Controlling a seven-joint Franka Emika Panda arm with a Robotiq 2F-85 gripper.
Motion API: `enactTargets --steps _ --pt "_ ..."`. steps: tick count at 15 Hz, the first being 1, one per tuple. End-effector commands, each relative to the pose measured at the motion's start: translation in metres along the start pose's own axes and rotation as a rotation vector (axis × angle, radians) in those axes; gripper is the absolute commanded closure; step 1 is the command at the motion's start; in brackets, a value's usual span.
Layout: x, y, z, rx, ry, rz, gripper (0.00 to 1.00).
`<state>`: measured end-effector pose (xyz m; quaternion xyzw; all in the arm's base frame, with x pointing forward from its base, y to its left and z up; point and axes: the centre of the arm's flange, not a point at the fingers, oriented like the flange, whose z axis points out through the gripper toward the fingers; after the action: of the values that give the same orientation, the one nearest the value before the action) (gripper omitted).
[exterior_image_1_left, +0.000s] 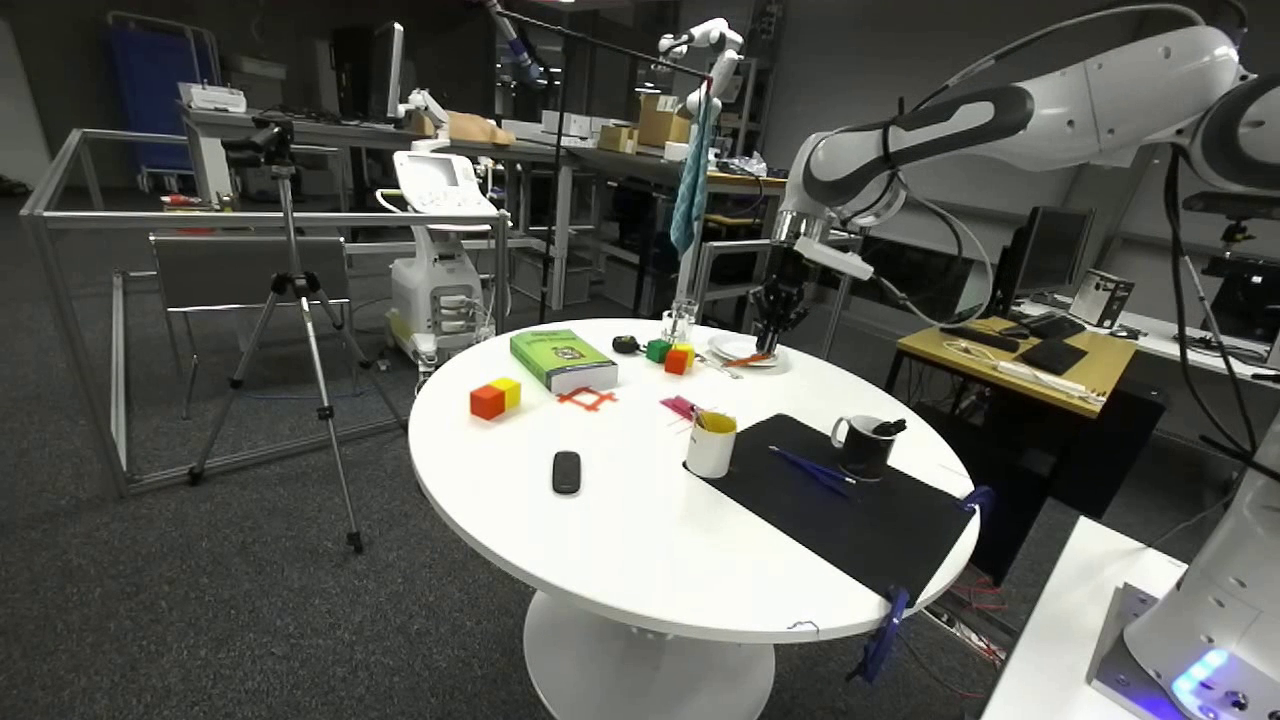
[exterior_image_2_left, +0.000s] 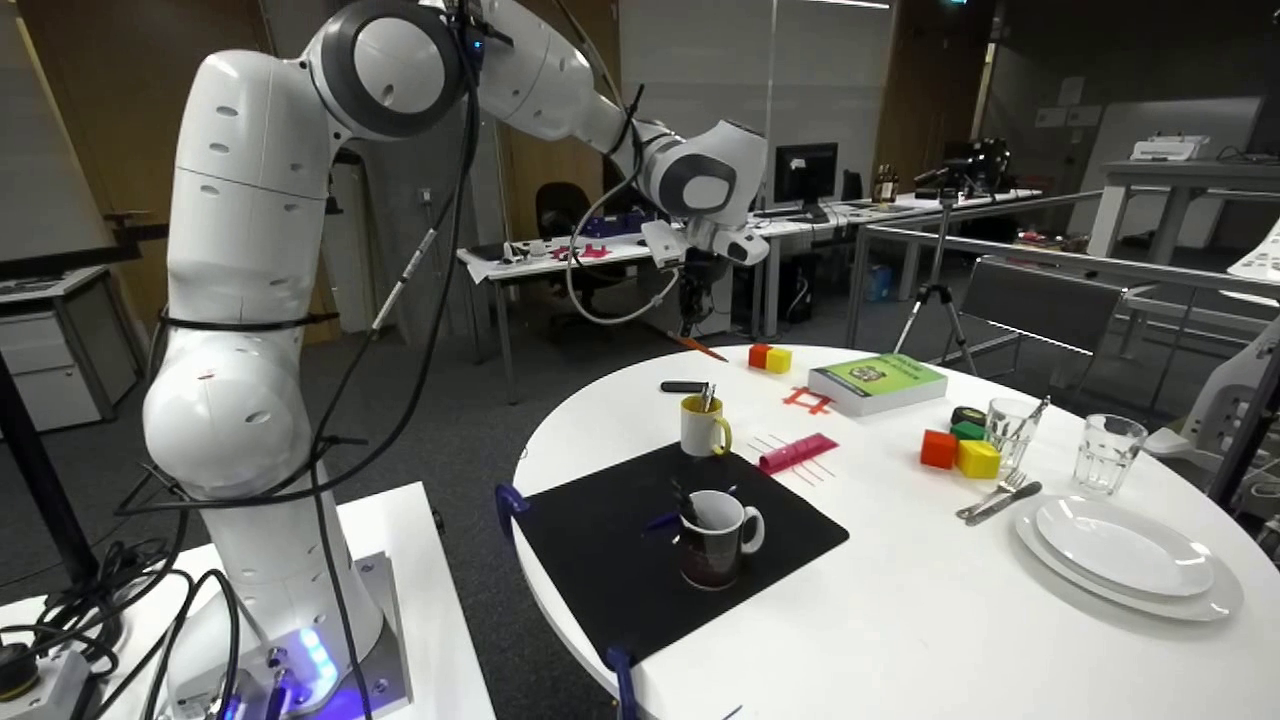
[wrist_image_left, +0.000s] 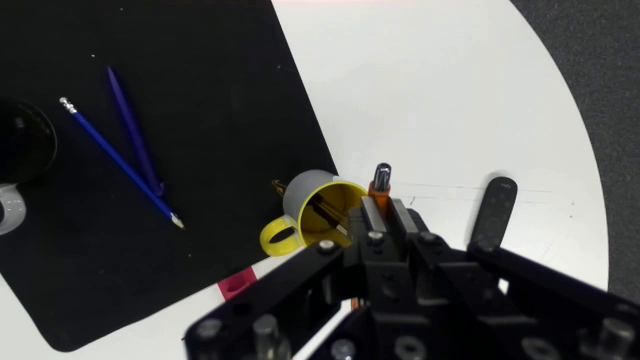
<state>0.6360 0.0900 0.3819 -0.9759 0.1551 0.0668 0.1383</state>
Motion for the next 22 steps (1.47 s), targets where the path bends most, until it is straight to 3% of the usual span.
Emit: enactTargets --steps 1,12,22 --pt "0.032 -0.010 0.002 0.055 -0.090 0.053 0.98" --pt "0.054 -0.015 0.036 0.038 -0.270 0.158 0.98" --pt "0.072 -0.008 0.044 0.050 -0.360 0.237 0.98"
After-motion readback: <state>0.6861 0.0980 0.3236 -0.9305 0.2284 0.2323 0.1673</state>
